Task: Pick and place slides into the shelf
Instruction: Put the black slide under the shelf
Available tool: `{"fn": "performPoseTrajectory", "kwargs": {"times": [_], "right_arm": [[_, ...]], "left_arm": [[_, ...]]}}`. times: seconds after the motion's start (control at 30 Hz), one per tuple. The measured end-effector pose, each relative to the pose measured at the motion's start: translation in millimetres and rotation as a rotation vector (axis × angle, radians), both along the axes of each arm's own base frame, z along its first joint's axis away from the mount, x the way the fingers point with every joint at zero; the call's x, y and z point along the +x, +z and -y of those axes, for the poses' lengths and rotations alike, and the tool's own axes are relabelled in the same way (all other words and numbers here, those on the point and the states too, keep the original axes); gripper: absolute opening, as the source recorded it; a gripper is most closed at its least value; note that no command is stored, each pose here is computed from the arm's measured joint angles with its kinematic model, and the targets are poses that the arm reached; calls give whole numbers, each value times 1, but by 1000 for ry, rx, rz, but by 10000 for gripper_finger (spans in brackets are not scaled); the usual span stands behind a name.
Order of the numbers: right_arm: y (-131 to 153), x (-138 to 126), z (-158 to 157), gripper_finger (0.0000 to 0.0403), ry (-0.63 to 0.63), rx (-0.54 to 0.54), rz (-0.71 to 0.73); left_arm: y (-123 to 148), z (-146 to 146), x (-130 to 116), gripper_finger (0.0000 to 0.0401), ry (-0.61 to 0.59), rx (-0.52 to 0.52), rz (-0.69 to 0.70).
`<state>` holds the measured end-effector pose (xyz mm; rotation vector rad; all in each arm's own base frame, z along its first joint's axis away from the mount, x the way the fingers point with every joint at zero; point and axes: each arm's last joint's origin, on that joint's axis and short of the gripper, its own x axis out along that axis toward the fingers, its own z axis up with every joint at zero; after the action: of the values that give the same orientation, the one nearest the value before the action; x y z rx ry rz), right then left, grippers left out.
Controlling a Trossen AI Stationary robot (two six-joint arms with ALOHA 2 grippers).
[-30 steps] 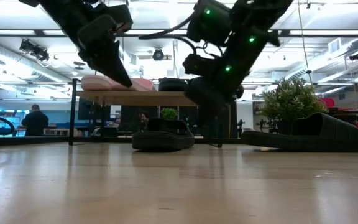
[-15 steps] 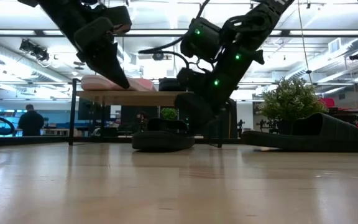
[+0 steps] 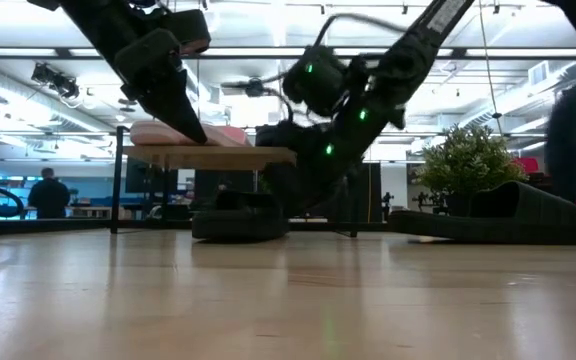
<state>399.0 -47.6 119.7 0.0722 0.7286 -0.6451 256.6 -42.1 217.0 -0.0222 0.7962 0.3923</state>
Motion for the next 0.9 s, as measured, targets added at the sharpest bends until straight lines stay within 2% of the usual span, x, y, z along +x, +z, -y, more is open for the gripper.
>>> {"fn": "performPoseTrajectory", "kwargs": {"times": [0.17, 0.27, 0.57, 0.67, 0.77, 0.9], "right_arm": [[-18, 6, 13, 0, 6, 36, 11], [-19, 13, 16, 0, 21, 12, 3], [18, 43, 19, 0, 112, -69, 71], [31, 47, 20, 0, 122, -105, 29], [36, 46, 19, 0, 111, -97, -35], [42, 46, 3, 0, 149, -25, -46]], "left_arm": [[0, 0, 0, 16, 0, 0, 1], [0, 0, 0, 6, 1, 0, 1], [1, 7, 1, 25, 28, -65, 49], [2, 14, 0, 23, 30, -99, 70], [1, 26, -3, 11, 12, -156, 74], [-7, 38, -11, 6, 14, -207, 64]]}}
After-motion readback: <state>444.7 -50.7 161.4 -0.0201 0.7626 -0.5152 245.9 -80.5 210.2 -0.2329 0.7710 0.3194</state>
